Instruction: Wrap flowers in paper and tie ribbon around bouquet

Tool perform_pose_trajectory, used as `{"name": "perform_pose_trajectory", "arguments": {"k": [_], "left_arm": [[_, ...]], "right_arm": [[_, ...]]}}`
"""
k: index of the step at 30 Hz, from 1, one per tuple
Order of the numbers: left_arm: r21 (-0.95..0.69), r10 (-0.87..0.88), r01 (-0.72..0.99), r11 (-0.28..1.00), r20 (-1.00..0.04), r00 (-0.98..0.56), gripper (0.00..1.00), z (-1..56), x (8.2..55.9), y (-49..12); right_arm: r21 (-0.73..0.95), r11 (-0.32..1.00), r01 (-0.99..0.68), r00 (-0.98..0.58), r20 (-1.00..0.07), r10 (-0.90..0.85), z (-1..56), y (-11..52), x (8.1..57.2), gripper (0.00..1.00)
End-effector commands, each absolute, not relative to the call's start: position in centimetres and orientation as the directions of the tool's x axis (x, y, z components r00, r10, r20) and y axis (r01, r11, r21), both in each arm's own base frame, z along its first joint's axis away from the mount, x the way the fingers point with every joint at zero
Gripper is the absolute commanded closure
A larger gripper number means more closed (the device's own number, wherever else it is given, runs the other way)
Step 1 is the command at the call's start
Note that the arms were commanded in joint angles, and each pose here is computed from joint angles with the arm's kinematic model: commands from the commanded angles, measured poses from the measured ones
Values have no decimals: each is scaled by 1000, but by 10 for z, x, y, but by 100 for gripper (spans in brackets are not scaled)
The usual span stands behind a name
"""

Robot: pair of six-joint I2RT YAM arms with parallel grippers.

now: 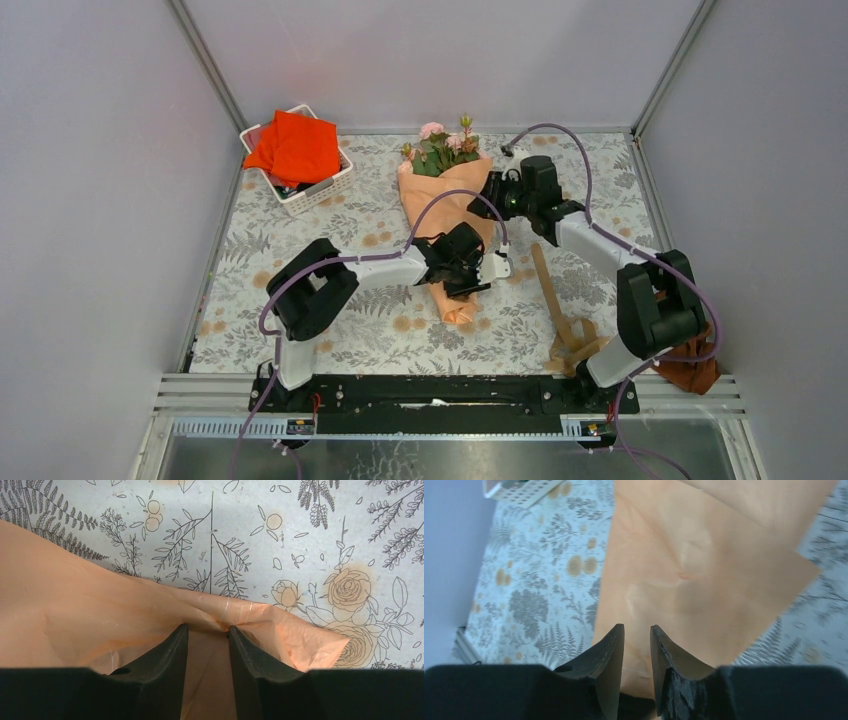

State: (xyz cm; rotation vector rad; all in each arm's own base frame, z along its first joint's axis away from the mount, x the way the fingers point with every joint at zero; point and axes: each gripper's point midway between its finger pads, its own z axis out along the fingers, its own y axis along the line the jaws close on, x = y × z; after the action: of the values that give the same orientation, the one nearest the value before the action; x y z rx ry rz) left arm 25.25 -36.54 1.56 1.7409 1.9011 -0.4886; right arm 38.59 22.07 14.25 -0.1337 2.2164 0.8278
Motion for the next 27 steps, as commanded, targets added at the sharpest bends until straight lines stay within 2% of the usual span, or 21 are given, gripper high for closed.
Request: {"name": "perform_pose_trajectory", "arguments": {"k": [1, 4, 8, 12, 21, 24, 27], "left_arm": [[-22, 861, 996, 88, -502, -87, 57, -17, 224, -343], [-15, 862, 996, 85, -501, -81, 56, -12, 225, -343], [-26, 850, 996, 91, -519, -91, 53, 8, 223, -346], [-81, 842, 996, 42, -534, -79, 49, 27, 204, -344], [-321, 913, 935, -150, -407, 6, 51, 41, 123, -290], [-404, 905, 887, -226, -424, 38, 51, 74, 103, -285], [-389, 845, 877, -283, -534, 36, 50, 125, 116, -300]], "right_arm": [[601, 692, -398, -714, -677, 177, 141, 249, 390, 69], [658, 663, -356, -788, -593, 165, 105, 264, 400, 74], [651, 716, -252, -845, -509, 164, 52, 256, 411, 80], [617, 765, -186, -871, -463, 162, 20, 244, 415, 83], [574, 799, -177, -882, -453, 130, 11, 235, 412, 84], [574, 800, -175, -887, -444, 125, 9, 235, 411, 84], [585, 792, -173, -897, -426, 120, 7, 238, 409, 84]]}}
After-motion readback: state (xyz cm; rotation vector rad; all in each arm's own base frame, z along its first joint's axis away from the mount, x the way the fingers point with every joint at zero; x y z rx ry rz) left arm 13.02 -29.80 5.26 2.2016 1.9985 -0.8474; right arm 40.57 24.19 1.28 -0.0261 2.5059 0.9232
